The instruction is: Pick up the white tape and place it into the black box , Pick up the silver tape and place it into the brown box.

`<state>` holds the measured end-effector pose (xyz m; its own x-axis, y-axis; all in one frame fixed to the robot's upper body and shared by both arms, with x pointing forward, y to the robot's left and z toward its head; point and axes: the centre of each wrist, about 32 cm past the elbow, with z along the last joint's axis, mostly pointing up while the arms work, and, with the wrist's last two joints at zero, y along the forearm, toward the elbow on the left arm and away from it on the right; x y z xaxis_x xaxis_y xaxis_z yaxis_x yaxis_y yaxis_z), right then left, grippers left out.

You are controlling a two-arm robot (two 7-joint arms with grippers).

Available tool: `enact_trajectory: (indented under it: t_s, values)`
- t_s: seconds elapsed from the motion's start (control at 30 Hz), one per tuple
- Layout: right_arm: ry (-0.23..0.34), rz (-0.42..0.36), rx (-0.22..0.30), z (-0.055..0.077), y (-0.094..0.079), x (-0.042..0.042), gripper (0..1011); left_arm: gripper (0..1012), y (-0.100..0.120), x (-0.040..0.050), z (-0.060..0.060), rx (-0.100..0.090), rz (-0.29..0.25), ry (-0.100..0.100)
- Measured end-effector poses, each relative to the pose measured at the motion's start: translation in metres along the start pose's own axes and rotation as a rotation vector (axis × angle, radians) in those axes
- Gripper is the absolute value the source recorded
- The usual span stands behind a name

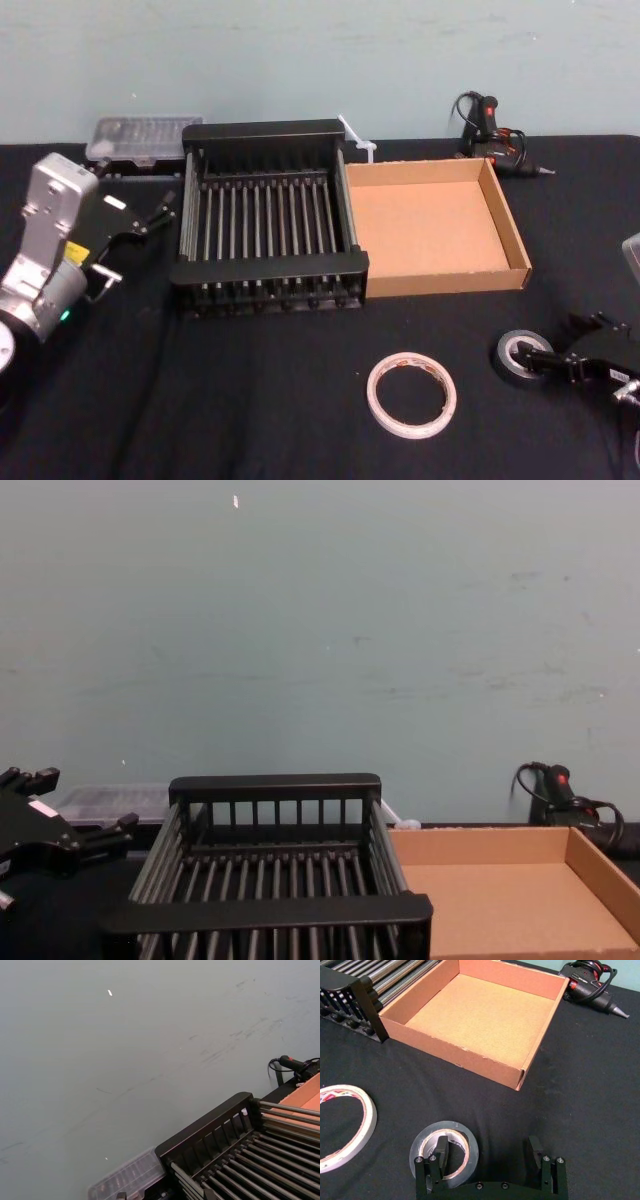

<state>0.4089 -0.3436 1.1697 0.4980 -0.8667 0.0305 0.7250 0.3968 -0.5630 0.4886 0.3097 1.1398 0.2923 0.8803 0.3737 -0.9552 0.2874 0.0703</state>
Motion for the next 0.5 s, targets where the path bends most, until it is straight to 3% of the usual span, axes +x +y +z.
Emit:
enact_trajectory:
  t_s: [0.3,0.5]
  values:
    - [0.0,0.0,0.0,0.0,-0.0001,0.0001,998,1001,0.0,0.0,0.0,0.0,0.0,0.0]
    - [-0.001,-0.001,0.0,0.0001,-0.0002,0.0001,881,1001,0.0,0.0,0.0,0.0,0.0,0.0]
